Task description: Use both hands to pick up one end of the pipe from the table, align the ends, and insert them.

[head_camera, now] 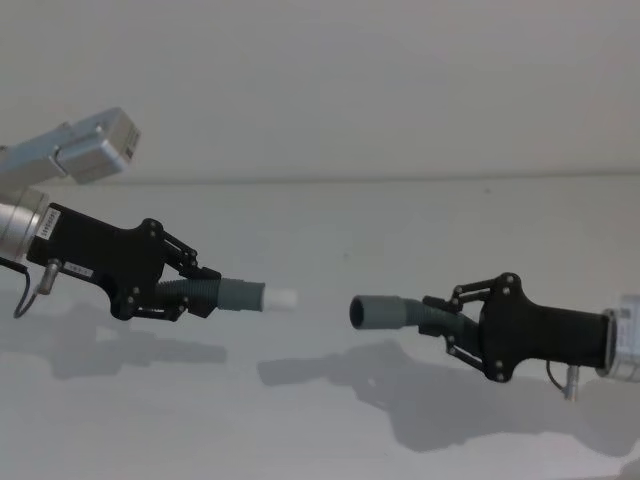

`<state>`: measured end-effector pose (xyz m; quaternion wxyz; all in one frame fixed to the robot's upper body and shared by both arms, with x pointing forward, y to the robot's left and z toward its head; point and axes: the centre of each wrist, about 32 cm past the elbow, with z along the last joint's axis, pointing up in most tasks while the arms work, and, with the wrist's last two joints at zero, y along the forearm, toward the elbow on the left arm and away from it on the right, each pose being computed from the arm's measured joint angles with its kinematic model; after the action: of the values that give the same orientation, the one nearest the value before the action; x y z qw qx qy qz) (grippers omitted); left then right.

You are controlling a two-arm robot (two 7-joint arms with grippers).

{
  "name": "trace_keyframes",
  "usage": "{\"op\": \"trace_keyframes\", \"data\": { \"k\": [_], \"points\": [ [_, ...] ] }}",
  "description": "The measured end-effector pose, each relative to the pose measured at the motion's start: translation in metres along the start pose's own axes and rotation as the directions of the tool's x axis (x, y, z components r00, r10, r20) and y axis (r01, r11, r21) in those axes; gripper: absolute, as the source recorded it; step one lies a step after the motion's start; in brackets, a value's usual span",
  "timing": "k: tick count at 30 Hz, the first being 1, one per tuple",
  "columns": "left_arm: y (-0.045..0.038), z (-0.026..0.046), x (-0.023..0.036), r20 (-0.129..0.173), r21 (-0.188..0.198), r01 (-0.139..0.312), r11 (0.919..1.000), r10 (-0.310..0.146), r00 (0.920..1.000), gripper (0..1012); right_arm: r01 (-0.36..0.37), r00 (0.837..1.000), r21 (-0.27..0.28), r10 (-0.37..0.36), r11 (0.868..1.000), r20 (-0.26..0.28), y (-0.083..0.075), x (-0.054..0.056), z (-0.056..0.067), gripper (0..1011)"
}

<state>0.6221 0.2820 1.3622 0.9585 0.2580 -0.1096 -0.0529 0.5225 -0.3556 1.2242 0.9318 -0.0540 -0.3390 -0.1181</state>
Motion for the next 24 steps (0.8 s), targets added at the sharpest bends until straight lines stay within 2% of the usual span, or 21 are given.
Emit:
{"op": "trace_keyframes", "data": {
  "k": [3,9,24],
  "points": [
    [0.0,0.0,0.0,0.0,0.0,0.0,1.0,0.0,1.0,300,-0.039,0.999,0.019,0.038,0.999,0.037,-0.005,0.006,-0.002,192],
    [0.0,0.0,0.0,0.0,0.0,0.0,1.0,0.0,1.0,300,-0.062,0.995,0.025,0.06,0.998,0.075,-0.009,0.012,-0.002,192],
    [0.0,0.0,0.0,0.0,0.0,0.0,1.0,0.0,1.0,300,-0.06,0.991,-0.047,0.065,0.997,0.12,-0.014,0.02,0.005,192]
  ]
}}
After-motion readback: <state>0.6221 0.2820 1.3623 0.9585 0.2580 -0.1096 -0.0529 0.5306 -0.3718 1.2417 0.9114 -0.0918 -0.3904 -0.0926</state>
